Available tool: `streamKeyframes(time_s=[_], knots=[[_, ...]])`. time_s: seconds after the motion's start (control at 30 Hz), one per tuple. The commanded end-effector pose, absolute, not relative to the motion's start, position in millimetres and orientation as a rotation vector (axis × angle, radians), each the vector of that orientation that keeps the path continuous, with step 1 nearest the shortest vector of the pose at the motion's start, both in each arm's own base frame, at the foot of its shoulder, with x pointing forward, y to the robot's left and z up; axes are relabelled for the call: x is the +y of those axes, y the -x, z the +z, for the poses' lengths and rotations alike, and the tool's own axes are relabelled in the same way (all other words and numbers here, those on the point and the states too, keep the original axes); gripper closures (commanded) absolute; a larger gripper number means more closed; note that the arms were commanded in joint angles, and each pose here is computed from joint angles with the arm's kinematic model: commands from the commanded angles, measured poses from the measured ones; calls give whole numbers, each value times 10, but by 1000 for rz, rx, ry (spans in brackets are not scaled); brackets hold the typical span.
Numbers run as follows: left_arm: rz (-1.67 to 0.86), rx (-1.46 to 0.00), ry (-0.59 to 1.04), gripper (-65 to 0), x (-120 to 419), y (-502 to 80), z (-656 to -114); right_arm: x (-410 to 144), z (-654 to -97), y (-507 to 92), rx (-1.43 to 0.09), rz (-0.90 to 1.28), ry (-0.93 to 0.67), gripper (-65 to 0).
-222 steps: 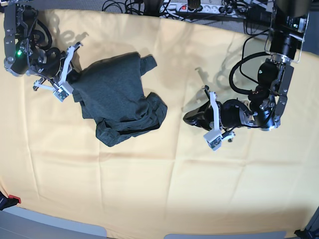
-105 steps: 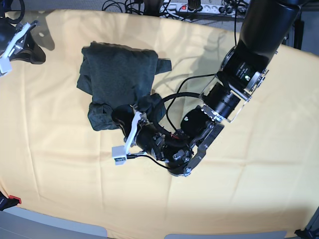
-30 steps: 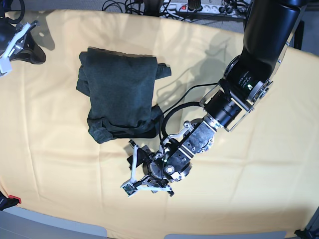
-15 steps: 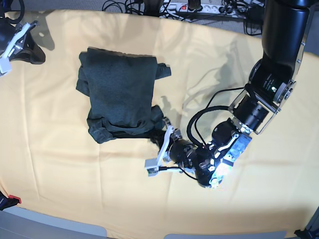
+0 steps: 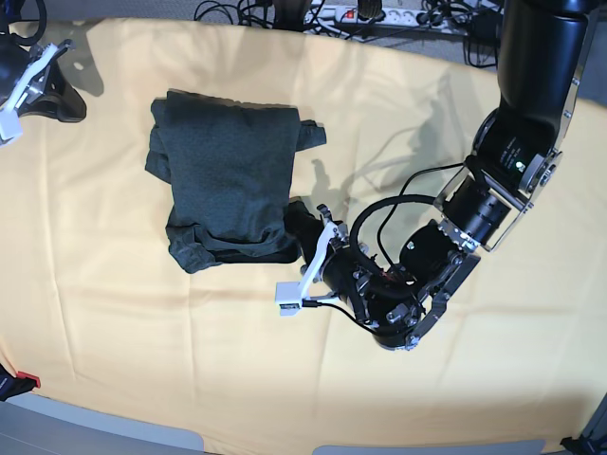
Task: Fold the T-shirt properly
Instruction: 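Press the bundle's loose edge flat with the left gripper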
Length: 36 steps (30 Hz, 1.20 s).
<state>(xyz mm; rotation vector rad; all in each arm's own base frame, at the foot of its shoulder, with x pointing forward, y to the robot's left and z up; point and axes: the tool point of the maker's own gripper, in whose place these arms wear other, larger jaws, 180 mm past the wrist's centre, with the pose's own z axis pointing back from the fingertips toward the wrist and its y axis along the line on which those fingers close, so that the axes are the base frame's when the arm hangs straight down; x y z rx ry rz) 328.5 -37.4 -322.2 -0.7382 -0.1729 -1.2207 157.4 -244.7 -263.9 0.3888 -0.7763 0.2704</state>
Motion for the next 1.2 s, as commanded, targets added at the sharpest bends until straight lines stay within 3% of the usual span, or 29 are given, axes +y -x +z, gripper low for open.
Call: streamKeyframes(time_s=[0.0, 0.27, 0.6, 0.73, 1.0, 1.17], knots=[[-1243, -205, 750, 0, -426, -3337, -3083, -2448, -2539, -1616, -810, 295, -382, 0], [-1242, -160, 743, 0, -373, -3225, -3235, -2448, -2539, -1616, -810, 295, -382, 0], [-1251, -188, 607, 0, -272, -3282, -3547, -2448, -2539, -1616, -810, 295, -382, 0], [-1238, -289, 593, 0, -348, -3380, -3606, -2448, -2538, -1617, -811, 295, -382, 0], [-1295, -472, 381, 0, -262, -3861, -3534, -2448, -2539, -1617, -810, 295, -382, 0], [-1219, -675, 262, 0, -277, -4299, -3325, -2448, -2539, -1617, -811, 295, -382, 0]])
